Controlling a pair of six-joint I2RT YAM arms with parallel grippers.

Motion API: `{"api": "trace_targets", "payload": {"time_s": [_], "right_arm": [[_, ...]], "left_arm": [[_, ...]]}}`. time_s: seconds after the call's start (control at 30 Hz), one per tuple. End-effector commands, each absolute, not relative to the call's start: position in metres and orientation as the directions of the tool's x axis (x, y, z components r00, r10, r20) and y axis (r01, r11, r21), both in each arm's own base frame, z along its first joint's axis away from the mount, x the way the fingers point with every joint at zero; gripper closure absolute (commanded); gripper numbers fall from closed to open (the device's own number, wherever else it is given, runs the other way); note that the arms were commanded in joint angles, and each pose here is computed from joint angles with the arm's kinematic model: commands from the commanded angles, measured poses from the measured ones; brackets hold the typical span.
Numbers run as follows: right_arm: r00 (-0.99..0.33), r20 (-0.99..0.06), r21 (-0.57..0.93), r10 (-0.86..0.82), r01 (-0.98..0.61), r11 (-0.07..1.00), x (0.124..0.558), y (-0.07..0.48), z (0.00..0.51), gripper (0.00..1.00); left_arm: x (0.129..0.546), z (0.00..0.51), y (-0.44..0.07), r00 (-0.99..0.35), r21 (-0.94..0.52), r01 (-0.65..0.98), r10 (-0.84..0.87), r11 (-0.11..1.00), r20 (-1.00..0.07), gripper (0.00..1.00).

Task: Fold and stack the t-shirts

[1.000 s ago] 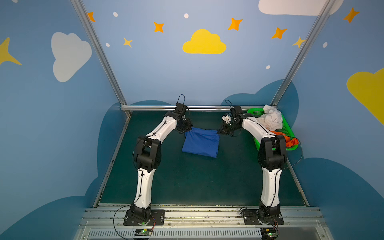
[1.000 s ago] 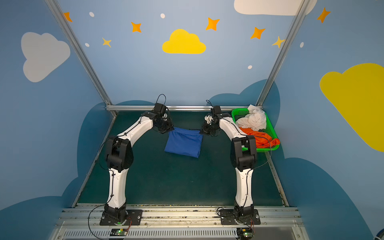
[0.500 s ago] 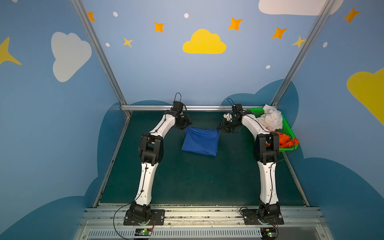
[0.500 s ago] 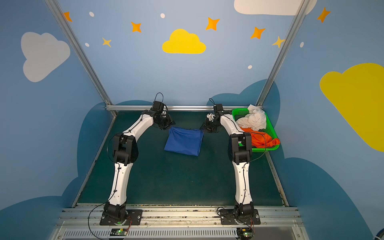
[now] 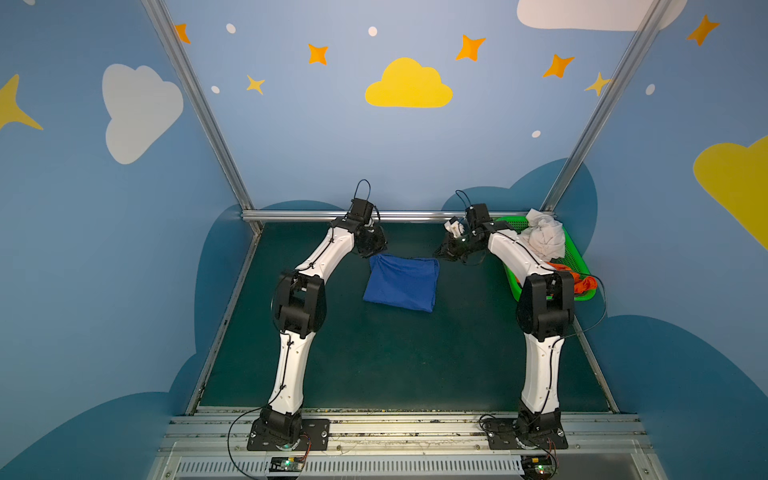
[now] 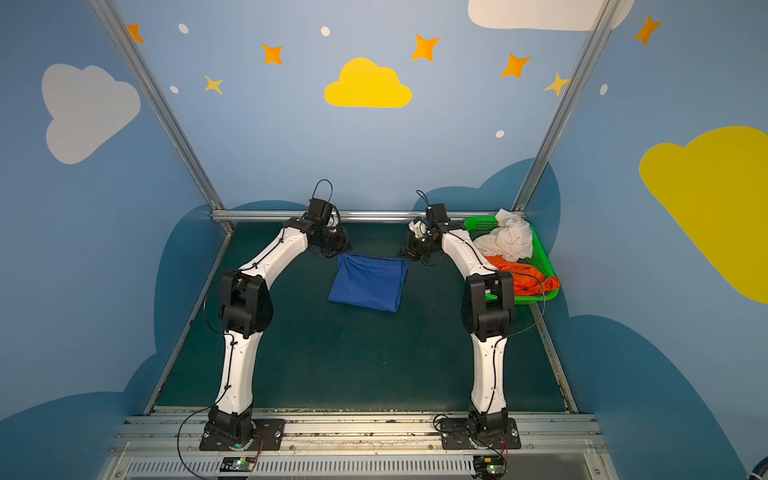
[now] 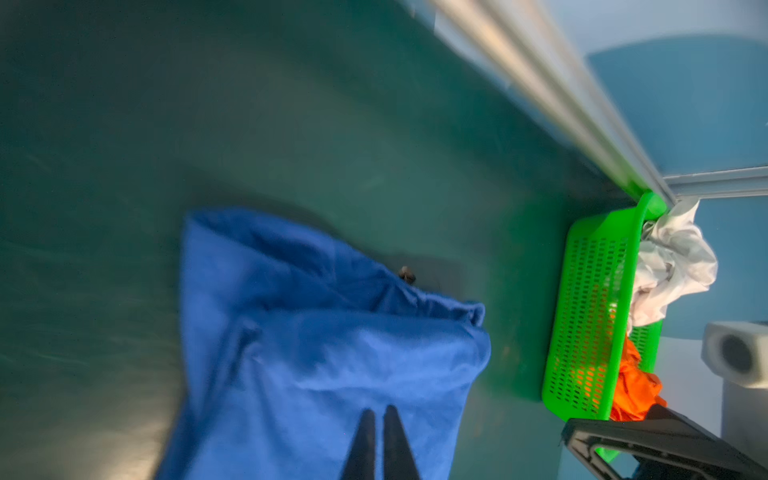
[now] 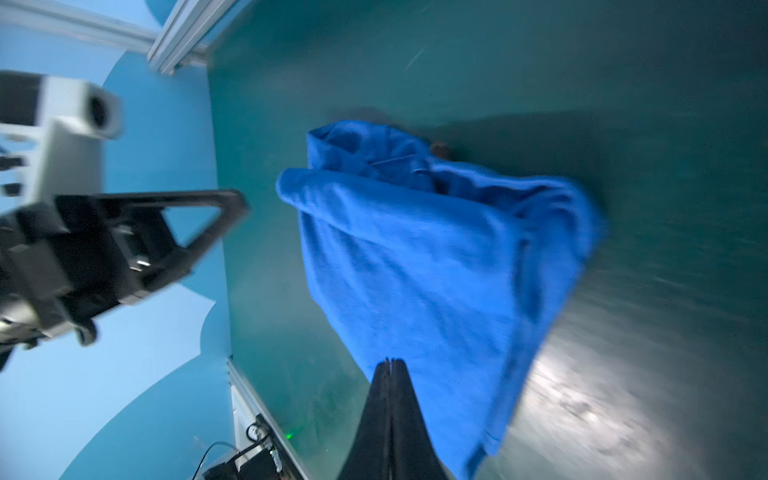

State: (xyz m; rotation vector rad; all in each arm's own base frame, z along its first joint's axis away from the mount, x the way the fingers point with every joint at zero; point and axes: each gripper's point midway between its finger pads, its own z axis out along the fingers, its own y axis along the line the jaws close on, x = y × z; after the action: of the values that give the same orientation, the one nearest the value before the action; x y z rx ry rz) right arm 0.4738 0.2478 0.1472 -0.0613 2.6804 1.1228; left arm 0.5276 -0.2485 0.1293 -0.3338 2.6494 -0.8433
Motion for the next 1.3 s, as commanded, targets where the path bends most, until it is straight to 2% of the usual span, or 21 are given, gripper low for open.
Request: {"api": "trace_targets", "payload": {"time_s": [0.0,0.17,0.5,0.8,0.93,1.13,1.23,1.27], "right_arm": [[-0.983,-0.183,0.740,0.012,-0.130,0.660,0.468,0.271,0.128,1.00],[-0.990,-0.139,0.791,0.006,-0.108,0.602,0.479,0.289,0.110,1.00],[-0.995,-0.084,0.797,0.055,-0.034,0.603,0.510,0.274,0.063,1.00],[-0.995,-0.057,0.803,0.077,0.000,0.596,0.521,0.256,0.044,1.00],[-0.994,-0.079,0.803,0.077,-0.018,0.596,0.523,0.251,0.056,1.00],[-0.979,-0.193,0.788,0.067,-0.114,0.606,0.517,0.243,0.112,1.00],[-0.967,-0.248,0.770,0.065,-0.156,0.619,0.507,0.236,0.138,0.99],[-0.963,-0.262,0.761,0.065,-0.165,0.628,0.502,0.233,0.145,0.92]], "left_arm": [[0.511,0.116,-0.268,-0.940,-0.617,-0.086,-0.268,0.782,-0.209,0.95],[0.528,0.085,-0.271,-0.932,-0.650,-0.101,-0.301,0.753,-0.204,0.95],[0.582,0.058,-0.267,-0.899,-0.777,-0.130,-0.404,0.615,-0.170,0.90],[0.607,0.050,-0.270,-0.895,-0.834,-0.137,-0.428,0.534,-0.127,0.88],[0.607,0.077,-0.271,-0.897,-0.841,-0.090,-0.410,0.534,-0.164,0.84],[0.595,0.131,-0.266,-0.896,-0.813,0.010,-0.355,0.582,-0.265,0.81],[0.581,0.150,-0.256,-0.893,-0.764,0.040,-0.320,0.644,-0.317,0.73],[0.575,0.154,-0.251,-0.891,-0.742,0.047,-0.307,0.669,-0.333,0.65]]}}
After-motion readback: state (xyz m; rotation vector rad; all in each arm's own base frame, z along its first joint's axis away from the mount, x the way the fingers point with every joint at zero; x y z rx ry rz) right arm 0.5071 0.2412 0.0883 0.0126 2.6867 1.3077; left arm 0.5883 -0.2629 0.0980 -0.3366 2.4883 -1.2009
